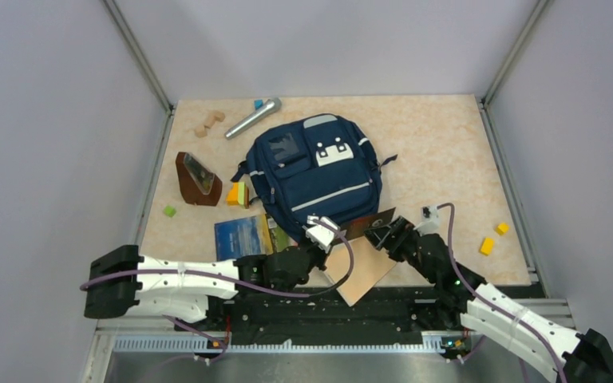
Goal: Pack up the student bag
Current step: Pick up the book from the center of the board.
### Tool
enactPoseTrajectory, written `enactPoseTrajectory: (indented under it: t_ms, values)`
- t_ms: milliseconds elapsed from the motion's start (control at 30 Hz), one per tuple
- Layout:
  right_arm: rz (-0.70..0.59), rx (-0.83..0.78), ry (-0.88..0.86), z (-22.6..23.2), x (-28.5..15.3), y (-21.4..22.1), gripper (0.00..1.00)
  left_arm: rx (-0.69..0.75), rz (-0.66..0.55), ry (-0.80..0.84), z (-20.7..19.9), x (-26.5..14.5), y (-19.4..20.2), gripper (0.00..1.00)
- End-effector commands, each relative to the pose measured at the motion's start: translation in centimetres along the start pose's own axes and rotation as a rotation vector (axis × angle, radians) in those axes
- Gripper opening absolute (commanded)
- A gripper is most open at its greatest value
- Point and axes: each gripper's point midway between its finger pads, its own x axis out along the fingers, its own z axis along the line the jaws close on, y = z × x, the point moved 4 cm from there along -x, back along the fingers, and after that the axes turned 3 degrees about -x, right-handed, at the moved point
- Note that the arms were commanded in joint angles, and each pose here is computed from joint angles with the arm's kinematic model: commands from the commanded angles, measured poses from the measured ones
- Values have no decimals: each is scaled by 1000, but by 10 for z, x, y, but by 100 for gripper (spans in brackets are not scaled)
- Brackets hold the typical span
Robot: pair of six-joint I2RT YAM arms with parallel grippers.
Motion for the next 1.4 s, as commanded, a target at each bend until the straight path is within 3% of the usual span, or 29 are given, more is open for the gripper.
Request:
enactPoseTrajectory:
  t_ms: [0,133,300,467,667,1067,1367]
  values:
    - [-2,35,-46,11,-4,-4,83,-77,-64,2,0,-2,-27,0]
    - [-36,46,-103,27,-11,-16,83,-91,-83,-22,6,-6,-32,0]
    - [-100,-87,-59,31,-19,-35,84,-124,-131,-72,21,-18,-48,0]
    - [-170,-194,-40,45,-29,-60,84,-165,-214,-32,32,-38,-81,0]
    - [-248,-215,-67,59,-31,-77,85,-182,-302,-12,54,-51,-121,0]
    - [-202,-173,-104,60,-16,-63,84,-135,-366,-2,71,-27,-185,0]
    - [-182,-145,-83,42,-9,-50,84,-182,-372,-263,153,18,-162,0]
